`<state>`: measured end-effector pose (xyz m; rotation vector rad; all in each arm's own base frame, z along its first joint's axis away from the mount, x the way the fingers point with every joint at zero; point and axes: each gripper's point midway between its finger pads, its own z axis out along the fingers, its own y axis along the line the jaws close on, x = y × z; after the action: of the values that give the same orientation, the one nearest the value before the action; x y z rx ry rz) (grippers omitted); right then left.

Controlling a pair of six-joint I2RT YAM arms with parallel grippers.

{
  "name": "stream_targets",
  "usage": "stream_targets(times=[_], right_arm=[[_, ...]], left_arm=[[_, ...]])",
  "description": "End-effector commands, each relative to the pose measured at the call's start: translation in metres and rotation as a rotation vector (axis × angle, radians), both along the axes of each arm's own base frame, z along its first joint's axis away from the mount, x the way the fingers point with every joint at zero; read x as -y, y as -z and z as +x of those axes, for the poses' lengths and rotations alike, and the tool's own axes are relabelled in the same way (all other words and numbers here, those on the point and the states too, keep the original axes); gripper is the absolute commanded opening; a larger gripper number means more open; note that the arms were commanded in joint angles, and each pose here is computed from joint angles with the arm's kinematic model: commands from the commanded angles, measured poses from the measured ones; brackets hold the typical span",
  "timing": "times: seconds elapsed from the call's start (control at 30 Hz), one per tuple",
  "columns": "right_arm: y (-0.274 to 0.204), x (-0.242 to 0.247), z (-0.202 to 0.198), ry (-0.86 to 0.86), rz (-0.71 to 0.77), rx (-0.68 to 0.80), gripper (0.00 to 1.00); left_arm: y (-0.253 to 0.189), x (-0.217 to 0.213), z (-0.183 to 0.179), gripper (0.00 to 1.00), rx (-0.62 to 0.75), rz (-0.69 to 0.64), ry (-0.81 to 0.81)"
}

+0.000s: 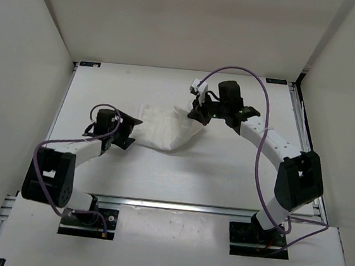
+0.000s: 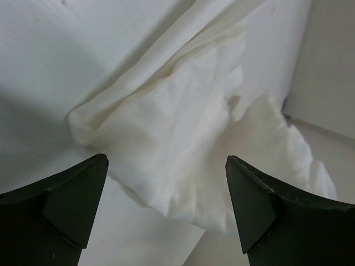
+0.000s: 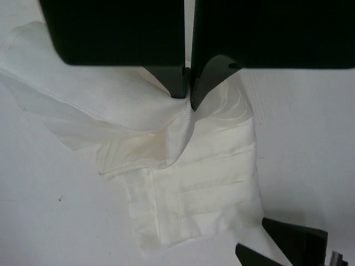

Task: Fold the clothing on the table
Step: Fold the skirt

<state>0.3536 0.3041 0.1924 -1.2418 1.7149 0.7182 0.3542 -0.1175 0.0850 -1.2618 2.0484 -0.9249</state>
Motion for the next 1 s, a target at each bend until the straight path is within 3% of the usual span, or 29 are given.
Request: stream_targets(times=[0.0, 0.33, 0.57, 0.73, 0.77, 0.8, 0.87, 0.9, 0.97], right_arm=[[-0.026, -0.004, 0.001, -0.038, 0.032, 0.068, 0.0], [-0.042, -0.017, -0.011, -0.096, 0.049, 0.098, 0.0], [-0.072, -0.079, -0.018, -0.219, 0.14, 0.166, 0.0], [-0.048, -0.137, -0.04, -0.329, 0.142, 0.174, 0.0], [-0.041, -0.137, -0.042, -0.331, 0.159, 0.129, 0.07], [-0.036, -0.139, -0.044, -0.336, 0.145, 0.101, 0.25], [-0.019, -0.137, -0.053, -0.362, 0.063, 0.088, 0.46], [-0.011, -0.133, -0.063, -0.379, 0.043, 0.045, 0.52], [-0.01, -0.122, -0.054, -0.344, 0.028, 0.032, 0.56]], left_arm=[[-0.003, 0.02, 0.003, 0.99, 0.01, 0.01, 0.084], [0.038, 0.02, 0.009, 0.98, -0.092, 0.063, 0.155], [0.054, 0.042, 0.014, 0.99, -0.109, 0.01, 0.246], [0.055, 0.051, 0.0, 0.99, -0.122, -0.039, 0.282], [0.051, 0.041, -0.007, 0.99, -0.109, -0.026, 0.273], [0.063, 0.027, -0.022, 0.98, -0.178, 0.0, 0.232], [0.045, 0.002, -0.026, 0.99, -0.1, -0.022, 0.164], [0.043, -0.011, -0.032, 0.99, -0.106, -0.024, 0.126], [0.044, -0.02, -0.041, 0.99, -0.131, -0.004, 0.117]])
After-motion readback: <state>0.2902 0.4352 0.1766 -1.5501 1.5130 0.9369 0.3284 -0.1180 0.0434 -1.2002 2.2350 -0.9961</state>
